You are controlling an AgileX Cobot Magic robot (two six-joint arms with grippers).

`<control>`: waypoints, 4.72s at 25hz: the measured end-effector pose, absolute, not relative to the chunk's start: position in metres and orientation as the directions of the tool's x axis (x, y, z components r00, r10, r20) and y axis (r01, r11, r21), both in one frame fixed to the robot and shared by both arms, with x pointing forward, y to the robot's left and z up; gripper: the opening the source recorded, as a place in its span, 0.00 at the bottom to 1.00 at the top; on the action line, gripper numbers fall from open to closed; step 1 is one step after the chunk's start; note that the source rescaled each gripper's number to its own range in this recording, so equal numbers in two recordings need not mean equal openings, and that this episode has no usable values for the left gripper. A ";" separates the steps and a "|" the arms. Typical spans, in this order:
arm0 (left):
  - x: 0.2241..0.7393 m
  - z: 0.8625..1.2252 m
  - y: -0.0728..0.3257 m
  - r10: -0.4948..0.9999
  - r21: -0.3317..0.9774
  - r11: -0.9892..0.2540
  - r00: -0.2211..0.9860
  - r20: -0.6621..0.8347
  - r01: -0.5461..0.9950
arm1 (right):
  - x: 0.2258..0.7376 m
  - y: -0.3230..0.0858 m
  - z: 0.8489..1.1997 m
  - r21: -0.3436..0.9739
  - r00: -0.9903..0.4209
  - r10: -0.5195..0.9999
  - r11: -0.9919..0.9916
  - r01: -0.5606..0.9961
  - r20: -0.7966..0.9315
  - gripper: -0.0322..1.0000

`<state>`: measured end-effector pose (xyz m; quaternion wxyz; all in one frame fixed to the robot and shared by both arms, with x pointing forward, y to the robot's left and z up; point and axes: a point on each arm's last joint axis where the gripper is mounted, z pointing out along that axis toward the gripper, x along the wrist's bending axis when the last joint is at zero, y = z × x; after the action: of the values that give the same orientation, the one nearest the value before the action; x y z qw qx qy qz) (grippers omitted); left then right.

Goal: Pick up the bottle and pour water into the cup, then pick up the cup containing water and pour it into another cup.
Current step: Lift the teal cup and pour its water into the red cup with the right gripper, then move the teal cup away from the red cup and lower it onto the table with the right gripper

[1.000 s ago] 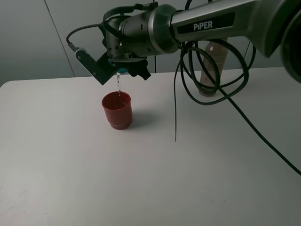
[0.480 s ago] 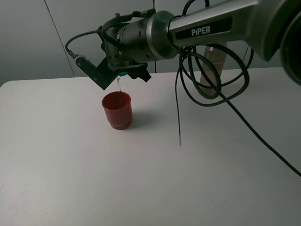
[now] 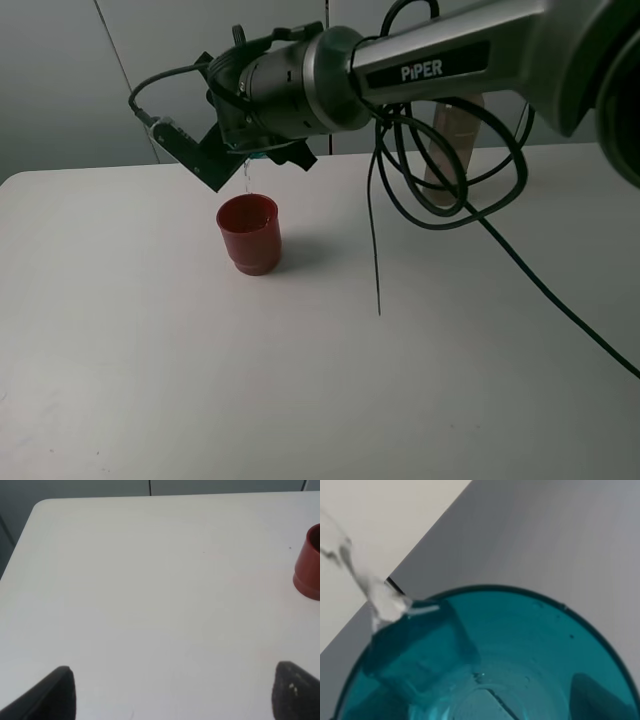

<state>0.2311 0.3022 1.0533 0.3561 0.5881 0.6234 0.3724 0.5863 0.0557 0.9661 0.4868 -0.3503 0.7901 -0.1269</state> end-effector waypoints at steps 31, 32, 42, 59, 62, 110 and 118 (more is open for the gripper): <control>0.231 1.053 0.302 0.998 0.883 0.031 -0.055 -0.006 0.468 | 0.580 0.055 0.962 -0.575 -0.294 -0.696 0.712 -0.404 -0.655 0.13; 0.231 1.053 0.302 0.998 0.883 0.031 -0.055 -0.006 0.468 | 0.578 0.056 0.961 -0.575 -0.292 -0.698 0.709 -0.408 -0.653 0.13; 0.231 1.053 0.302 0.998 0.883 0.031 -0.055 -0.006 0.468 | 0.576 0.058 0.961 -0.568 -0.296 -0.695 0.712 -0.413 -0.656 0.13; 0.231 1.053 0.302 0.998 0.883 0.031 -0.055 -0.006 0.468 | 0.571 0.059 0.955 -0.461 -0.399 -0.608 0.788 -0.408 -0.687 0.13; 0.231 1.053 0.302 0.998 0.883 0.035 -0.057 -0.010 0.468 | 0.569 0.058 0.953 -0.422 -0.439 -0.575 0.813 -0.401 -0.690 0.13; 0.231 1.053 0.302 0.998 0.883 0.035 -0.057 -0.010 0.468 | 0.554 -0.065 0.958 0.499 -0.725 0.677 0.675 0.543 -0.127 0.13; 0.231 1.053 0.302 0.998 0.883 0.035 -0.057 -0.010 0.468 | 0.555 -0.103 0.929 0.529 -0.614 0.786 0.553 0.644 -0.073 0.13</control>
<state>0.2311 0.3022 1.0533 0.3569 0.5867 0.6247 0.3716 0.5548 -0.1028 0.9290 0.1522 0.4119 0.8679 0.2323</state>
